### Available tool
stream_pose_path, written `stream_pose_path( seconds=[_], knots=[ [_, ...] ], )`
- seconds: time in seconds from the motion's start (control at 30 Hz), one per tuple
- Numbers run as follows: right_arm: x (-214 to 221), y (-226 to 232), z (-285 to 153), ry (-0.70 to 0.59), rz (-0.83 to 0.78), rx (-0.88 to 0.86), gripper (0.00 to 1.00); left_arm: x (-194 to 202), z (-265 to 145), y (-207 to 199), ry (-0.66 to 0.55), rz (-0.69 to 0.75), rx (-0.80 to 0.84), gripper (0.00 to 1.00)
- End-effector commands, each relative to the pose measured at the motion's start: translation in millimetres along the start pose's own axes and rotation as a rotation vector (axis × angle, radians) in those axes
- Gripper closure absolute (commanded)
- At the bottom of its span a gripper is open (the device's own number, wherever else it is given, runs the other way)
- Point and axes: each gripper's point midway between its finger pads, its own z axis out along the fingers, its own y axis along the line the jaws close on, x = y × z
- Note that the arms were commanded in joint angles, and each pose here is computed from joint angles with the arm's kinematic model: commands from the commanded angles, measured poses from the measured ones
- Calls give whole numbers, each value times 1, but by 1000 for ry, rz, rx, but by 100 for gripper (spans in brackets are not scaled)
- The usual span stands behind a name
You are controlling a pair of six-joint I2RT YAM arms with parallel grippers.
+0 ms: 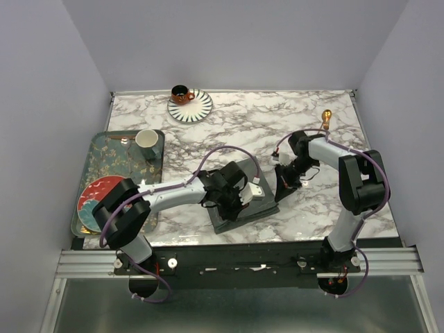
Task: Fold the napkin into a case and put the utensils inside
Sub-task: Fold the square-folded napkin at the center of the board.
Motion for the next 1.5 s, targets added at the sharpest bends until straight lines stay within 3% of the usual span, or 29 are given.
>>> stream_pose_path(
  seconds=[0.0,0.07,0.13,0.2,0.33,0.5,0.6,0.83,1.17,1.33,1.47],
  knots=[
    [0,-15,1,19,-7,55,99,16,6,-4,72,-30,18,100],
    [1,-20,6,30,4,61,99,23,10,-4,100,-33,20,100],
    [1,-22,10,43,13,62,99,27,12,-2,120,-31,24,92],
    [1,-25,11,50,15,68,90,26,11,-4,122,-28,31,71],
    [3,-20,7,64,14,57,72,11,-4,-6,69,-18,37,49],
    [-5,-7,-15,14,-63,64,48,-12,-50,20,-65,-103,-2,48],
    [-13,-9,-19,-15,-89,85,46,-11,-65,48,-75,-153,-59,49],
    [-6,-16,8,20,-26,48,52,2,-53,82,-15,-188,-127,57],
    [10,-27,32,93,24,43,85,16,-35,100,40,-299,-145,64],
    [-20,-40,32,77,20,110,98,25,-26,101,77,-363,-138,67],
    [-58,-44,20,38,-16,148,99,26,-21,109,74,-456,-127,71]
  ],
)
